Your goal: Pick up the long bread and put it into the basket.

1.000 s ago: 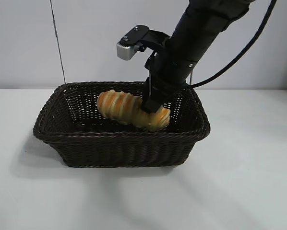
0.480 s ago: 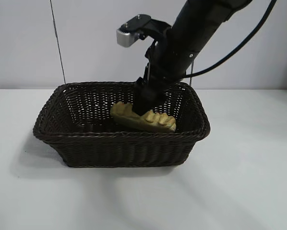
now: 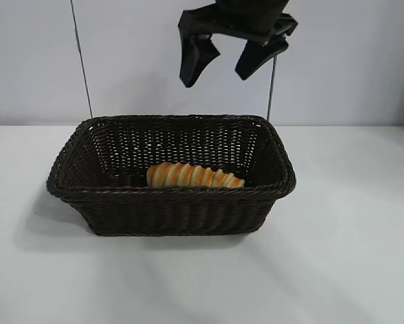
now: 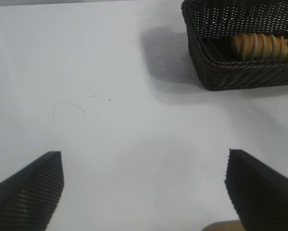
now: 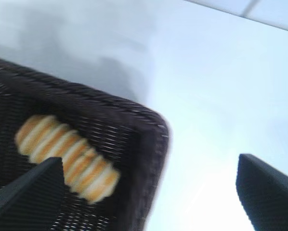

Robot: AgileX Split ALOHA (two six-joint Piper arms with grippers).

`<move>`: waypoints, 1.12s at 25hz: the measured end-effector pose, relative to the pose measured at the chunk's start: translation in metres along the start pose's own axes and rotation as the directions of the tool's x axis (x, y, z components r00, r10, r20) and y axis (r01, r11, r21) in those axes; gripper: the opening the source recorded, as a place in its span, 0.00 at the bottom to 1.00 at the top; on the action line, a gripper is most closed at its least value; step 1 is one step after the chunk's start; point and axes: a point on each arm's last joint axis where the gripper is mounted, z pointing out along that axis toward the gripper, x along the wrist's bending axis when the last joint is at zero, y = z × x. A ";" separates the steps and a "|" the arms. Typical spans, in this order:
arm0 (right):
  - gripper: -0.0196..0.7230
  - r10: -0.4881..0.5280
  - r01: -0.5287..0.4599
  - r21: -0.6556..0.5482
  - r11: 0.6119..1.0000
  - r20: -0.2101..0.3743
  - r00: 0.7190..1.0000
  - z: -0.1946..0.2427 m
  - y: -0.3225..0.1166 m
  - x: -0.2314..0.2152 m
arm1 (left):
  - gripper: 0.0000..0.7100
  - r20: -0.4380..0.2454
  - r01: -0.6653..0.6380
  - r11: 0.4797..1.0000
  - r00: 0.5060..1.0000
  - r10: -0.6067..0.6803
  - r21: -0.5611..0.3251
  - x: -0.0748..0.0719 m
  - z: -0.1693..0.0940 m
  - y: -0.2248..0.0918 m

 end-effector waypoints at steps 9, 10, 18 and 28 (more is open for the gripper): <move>0.96 0.213 -0.225 0.062 0.973 0.152 0.965 -0.017 -0.013 -0.113 | 0.93 0.000 0.000 1.000 1.000 0.000 0.000 0.000 0.000 0.000; 0.96 0.240 -0.253 0.059 0.966 0.170 0.956 -0.018 -0.017 -0.127 | 0.93 0.000 0.000 1.000 1.000 0.000 0.000 0.000 0.000 0.000; 0.96 0.393 -0.411 0.029 0.911 0.243 0.887 -0.034 -0.045 -0.207 | 0.93 0.000 0.000 1.000 1.000 0.000 0.000 0.000 0.000 0.000; 0.96 0.410 -0.390 -0.129 0.912 0.229 0.883 -0.117 -0.051 -0.195 | 0.93 0.000 0.000 1.000 1.000 0.000 0.000 0.000 0.000 0.000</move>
